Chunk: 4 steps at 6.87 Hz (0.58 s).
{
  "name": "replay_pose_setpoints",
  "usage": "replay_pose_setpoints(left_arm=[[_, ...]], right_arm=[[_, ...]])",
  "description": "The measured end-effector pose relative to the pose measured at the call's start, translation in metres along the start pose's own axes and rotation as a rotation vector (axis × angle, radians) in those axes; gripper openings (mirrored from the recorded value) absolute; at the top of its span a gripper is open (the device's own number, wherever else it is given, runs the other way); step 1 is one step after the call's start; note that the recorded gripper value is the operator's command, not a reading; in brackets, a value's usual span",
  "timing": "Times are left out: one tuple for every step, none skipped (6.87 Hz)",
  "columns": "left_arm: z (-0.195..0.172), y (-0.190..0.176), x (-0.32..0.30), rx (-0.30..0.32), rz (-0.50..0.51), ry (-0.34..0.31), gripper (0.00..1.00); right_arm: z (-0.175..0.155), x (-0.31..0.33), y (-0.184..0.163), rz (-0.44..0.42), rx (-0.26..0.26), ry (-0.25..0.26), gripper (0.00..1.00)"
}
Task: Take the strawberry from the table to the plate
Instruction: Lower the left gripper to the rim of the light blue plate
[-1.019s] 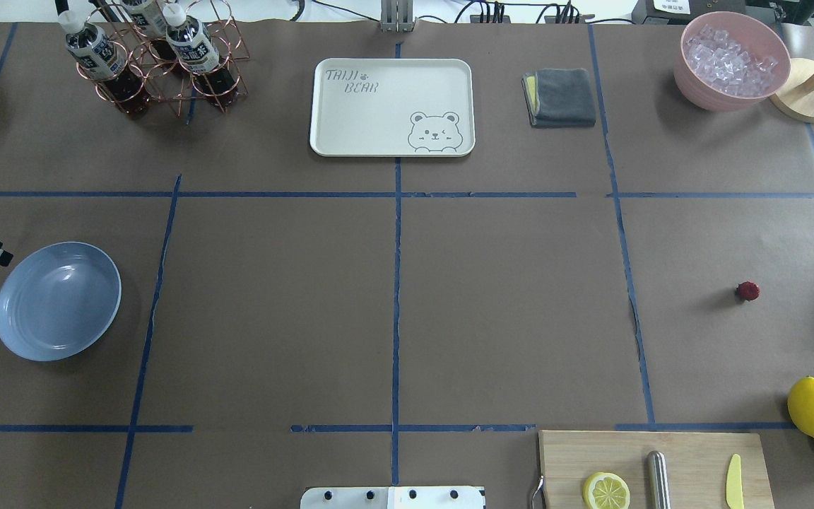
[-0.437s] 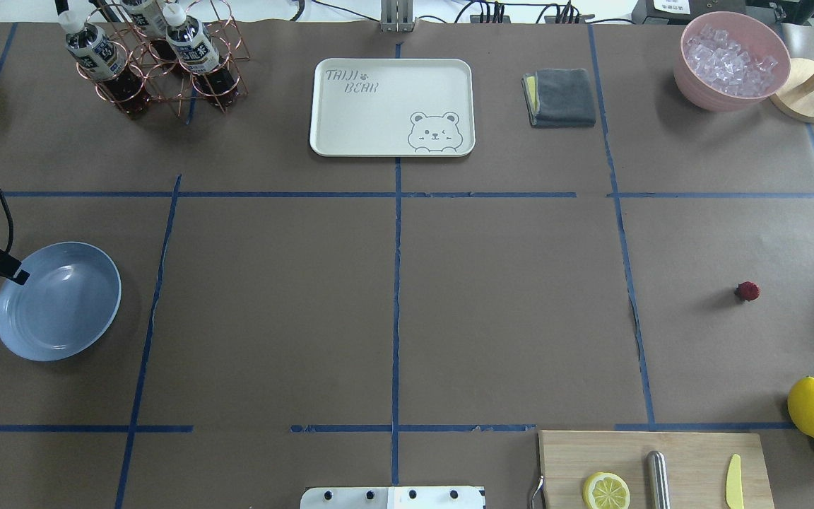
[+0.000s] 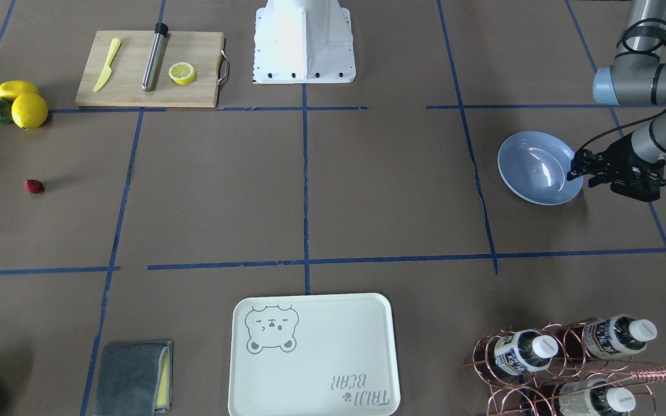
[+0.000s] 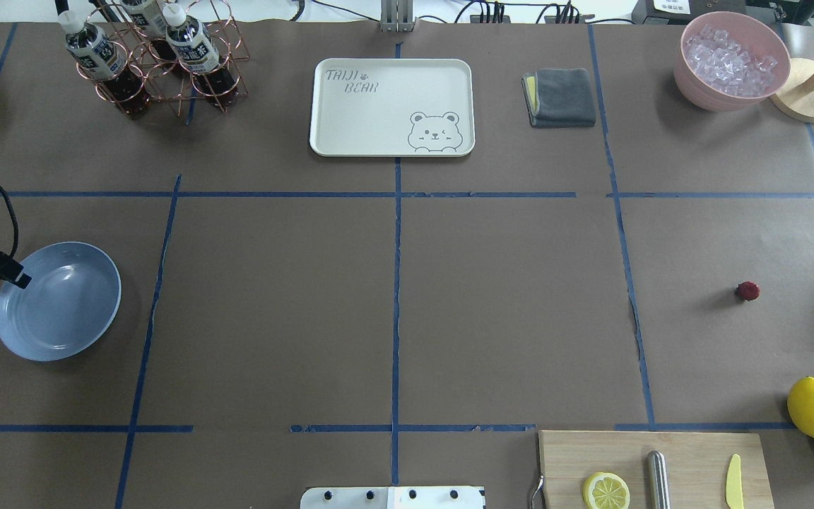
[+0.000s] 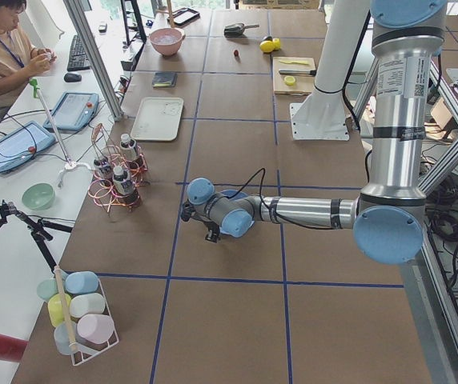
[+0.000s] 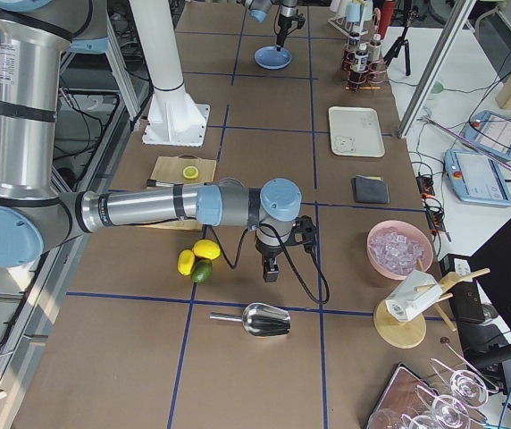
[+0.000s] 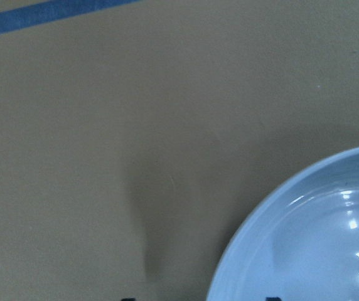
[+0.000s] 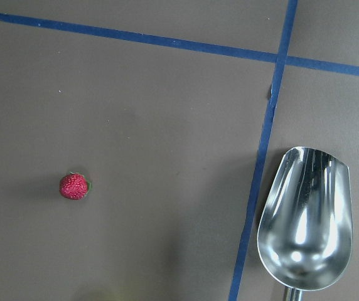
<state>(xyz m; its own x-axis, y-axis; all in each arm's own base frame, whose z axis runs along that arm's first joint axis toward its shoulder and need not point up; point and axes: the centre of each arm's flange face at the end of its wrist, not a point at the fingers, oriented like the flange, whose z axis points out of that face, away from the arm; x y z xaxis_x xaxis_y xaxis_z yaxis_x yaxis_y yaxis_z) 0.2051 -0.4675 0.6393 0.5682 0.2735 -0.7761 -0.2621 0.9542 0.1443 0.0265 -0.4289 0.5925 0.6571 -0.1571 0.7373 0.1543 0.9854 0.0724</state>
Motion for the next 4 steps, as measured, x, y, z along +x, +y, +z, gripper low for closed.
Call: replay_pose_setpoints(left_arm=[[0.0,0.0,0.0,-0.001,-0.002,0.0,0.0],[-0.001,0.0,0.003,0.002,-0.001,0.002,0.0],[-0.01,-0.005,0.015,0.018,0.014,0.012,0.0],[-0.027,-0.013,0.039,0.051,0.017,0.031,0.0]], right_arm=[[0.0,0.0,0.0,0.0,0.0,0.0,1.0],[0.0,0.0,0.0,-0.001,0.001,0.0,1.0],[-0.001,-0.001,0.0,-0.002,0.002,0.0,1.0],[-0.001,-0.001,0.0,-0.003,0.002,0.0,1.0]])
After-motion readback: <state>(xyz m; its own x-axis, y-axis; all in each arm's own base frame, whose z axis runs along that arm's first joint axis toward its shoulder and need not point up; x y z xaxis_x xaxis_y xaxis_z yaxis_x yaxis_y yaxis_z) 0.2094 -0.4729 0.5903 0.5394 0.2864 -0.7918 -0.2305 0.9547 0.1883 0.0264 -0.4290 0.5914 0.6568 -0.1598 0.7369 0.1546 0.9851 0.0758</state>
